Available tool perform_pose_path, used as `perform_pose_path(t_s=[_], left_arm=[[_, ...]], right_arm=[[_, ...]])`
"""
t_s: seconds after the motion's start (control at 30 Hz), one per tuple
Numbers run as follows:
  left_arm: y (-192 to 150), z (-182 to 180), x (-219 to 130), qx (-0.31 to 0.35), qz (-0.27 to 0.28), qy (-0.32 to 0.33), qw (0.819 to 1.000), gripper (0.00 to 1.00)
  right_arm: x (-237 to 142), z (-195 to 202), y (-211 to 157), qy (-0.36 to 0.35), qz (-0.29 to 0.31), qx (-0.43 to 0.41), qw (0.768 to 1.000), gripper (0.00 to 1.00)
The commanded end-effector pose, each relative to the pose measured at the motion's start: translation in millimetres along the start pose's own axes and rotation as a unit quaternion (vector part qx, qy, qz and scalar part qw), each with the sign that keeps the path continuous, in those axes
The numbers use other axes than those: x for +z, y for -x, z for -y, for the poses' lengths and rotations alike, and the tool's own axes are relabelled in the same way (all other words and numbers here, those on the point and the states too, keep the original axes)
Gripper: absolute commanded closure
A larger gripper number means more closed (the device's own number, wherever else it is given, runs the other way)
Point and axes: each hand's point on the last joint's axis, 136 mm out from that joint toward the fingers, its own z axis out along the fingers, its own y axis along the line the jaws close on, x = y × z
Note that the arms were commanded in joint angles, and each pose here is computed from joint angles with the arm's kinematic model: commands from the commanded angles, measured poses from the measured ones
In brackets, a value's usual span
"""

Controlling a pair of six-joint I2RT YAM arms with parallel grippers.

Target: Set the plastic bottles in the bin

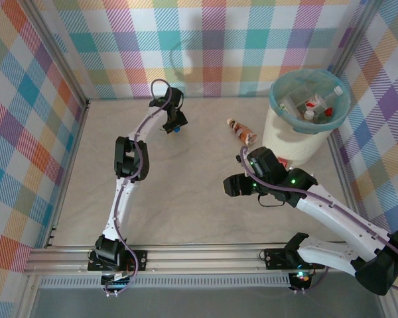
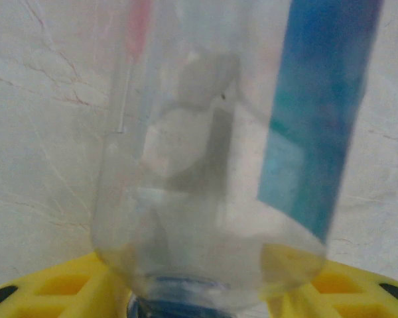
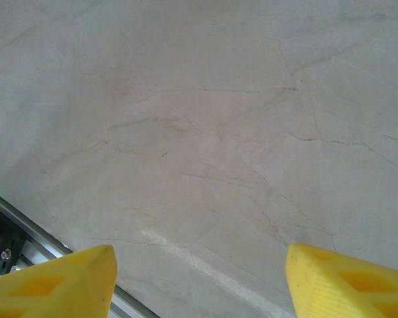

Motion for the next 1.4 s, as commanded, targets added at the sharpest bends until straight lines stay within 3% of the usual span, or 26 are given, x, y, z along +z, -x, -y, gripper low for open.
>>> perform_pose_path(t_s=[0.0, 0.1, 0.37, 0.47, 0.57, 0.67, 0.77, 0.9, 1.2, 1.37], left_arm=[[3, -2, -1, 0.006, -0.009, -0.008, 1.0, 0.55], [3, 0, -8, 0.012, -0.012, -0.013, 1.0, 0.65], [14, 10, -62, 0.044, 0.011, -0.03, 0.998, 0.75], [17, 20, -108, 0.071, 0.044, -0.063, 0.995, 0.75], [16, 40, -179, 0.107, 0.117, -0.128, 0.979, 0.75], [-8, 53, -260, 0.155, 0.194, -0.197, 0.948, 0.75], [-48, 60, -337, 0.225, 0.262, -0.25, 0.904, 0.76], [-123, 70, -412, 0.323, 0.308, -0.336, 0.83, 0.76], [-242, 48, -480, 0.42, 0.27, -0.493, 0.712, 0.76], [-274, 40, -494, 0.45, 0.228, -0.533, 0.679, 0.77]], right_arm=[[-8, -9, 8, 0.015, 0.008, 0.006, 1.0, 0.32], [-10, -11, 9, 0.017, 0.008, 0.008, 1.0, 0.32], [-26, -15, 24, 0.012, 0.032, -0.005, 0.999, 0.32], [-45, -19, 41, 0.007, 0.059, -0.024, 0.998, 0.32], [-72, -27, 65, 0.003, 0.105, -0.049, 0.993, 0.31], [-109, -34, 94, -0.005, 0.168, -0.08, 0.982, 0.3], [-148, -43, 119, -0.009, 0.233, -0.105, 0.967, 0.29], [-190, -67, 142, 0.031, 0.289, -0.13, 0.948, 0.28], [-236, -139, 148, 0.201, 0.316, -0.193, 0.907, 0.2], [-227, -165, 140, 0.281, 0.271, -0.201, 0.898, 0.13]])
